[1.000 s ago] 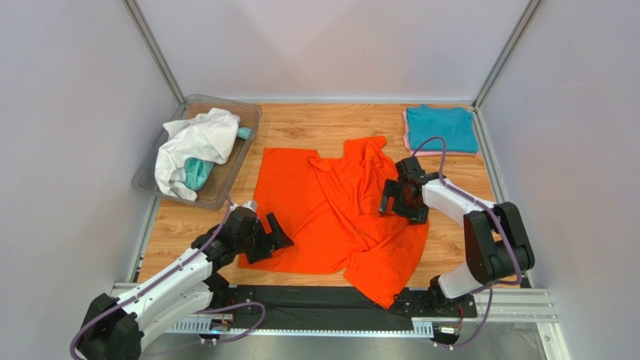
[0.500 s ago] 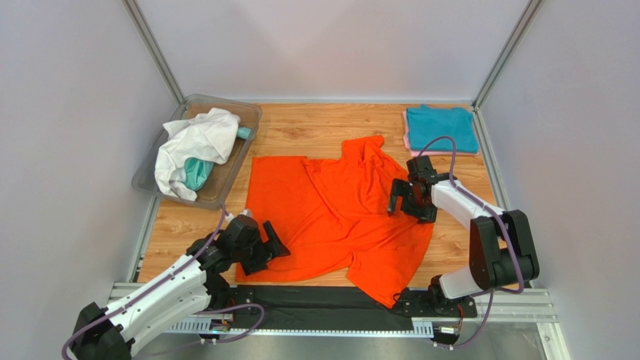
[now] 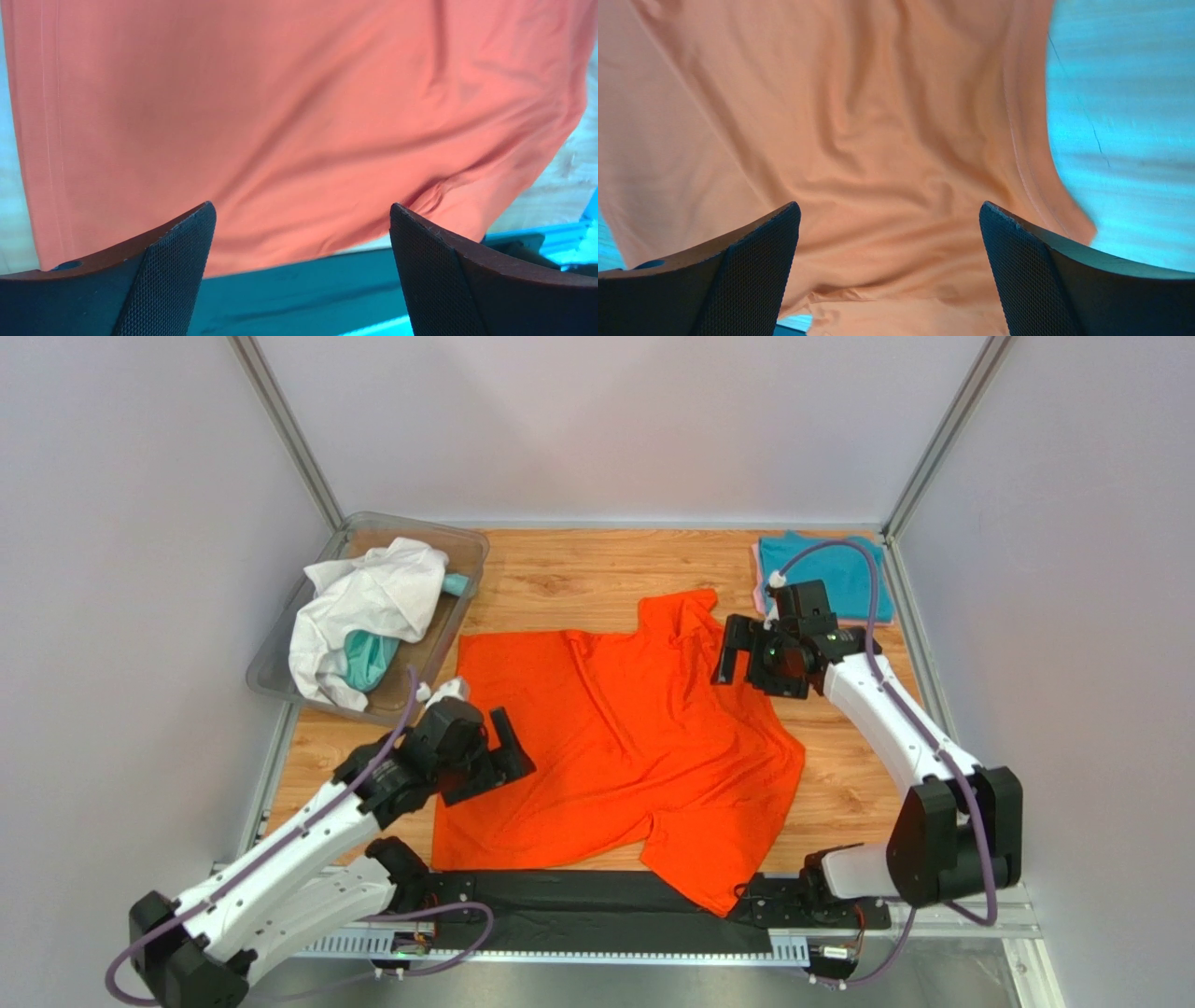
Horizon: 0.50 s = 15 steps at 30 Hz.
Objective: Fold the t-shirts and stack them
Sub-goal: Flatten the tshirt out
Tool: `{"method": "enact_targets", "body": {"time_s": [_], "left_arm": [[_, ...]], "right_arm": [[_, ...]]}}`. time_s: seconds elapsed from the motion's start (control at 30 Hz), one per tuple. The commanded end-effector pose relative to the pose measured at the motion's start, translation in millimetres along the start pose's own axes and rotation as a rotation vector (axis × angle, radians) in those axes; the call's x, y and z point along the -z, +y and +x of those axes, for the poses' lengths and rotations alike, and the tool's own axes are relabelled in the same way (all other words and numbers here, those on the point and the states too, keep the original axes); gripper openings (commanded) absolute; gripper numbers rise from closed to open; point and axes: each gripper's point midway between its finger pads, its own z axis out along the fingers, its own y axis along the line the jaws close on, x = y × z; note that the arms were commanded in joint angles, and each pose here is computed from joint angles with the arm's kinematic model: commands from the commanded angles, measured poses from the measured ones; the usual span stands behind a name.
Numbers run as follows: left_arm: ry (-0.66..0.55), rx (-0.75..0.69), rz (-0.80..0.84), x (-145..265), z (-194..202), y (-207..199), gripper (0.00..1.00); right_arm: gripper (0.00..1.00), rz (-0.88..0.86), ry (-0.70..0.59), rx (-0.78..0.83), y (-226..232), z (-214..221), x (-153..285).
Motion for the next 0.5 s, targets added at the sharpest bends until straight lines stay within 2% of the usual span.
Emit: {"method": "enact_targets", "body": {"time_s": [0.0, 0.03, 0.07, 0.13, 0.23, 0.27, 0.33, 0.37, 0.4, 0.47], "left_arm": [[-0.111, -0.12, -0.011, -7, -47, -27, 1.0], [-0.129, -0.137, 0.01, -3, -65, -39, 1.0], [-0.106, -0.145, -0.023, -17, -70, -40, 1.0], [-0.095, -0.124, 0.012, -36, -96, -55, 1.0], [-0.151, -0.09, 0.047, -54, -141, -70, 1.0], [-0.116, -0.09, 0.029, -74, -144, -68, 1.0], [-0.146, -0.1, 0.039, -86, -170, -78, 1.0], [-0.116, -0.101, 0.008, -106, -172, -73, 1.0], [-0.094, -0.1, -0.008, -115, -173, -70, 1.0], [-0.056, -0.096, -0.019, -137, -178, -67, 1.0]], "right_arm": [[1.0, -0.081, -0.028, 0.043, 25, -35, -13], [1.0, -0.1, -0.044, 0.054, 33, -48, -15], [1.0, -0.098, -0.02, 0.055, 34, -51, -30], [1.0, -0.105, -0.018, 0.061, 42, -71, -51], [1.0, -0.115, -0.002, 0.059, 50, -89, -75], [1.0, -0.117, 0.013, 0.06, 52, -97, -93], [1.0, -0.117, 0.018, 0.056, 55, -108, -110], [1.0, -0.097, 0.056, 0.047, 50, -103, -130], [1.0, -0.101, 0.03, 0.05, 54, -118, -133], [1.0, -0.082, 0.051, 0.054, 49, -117, -152]]}}
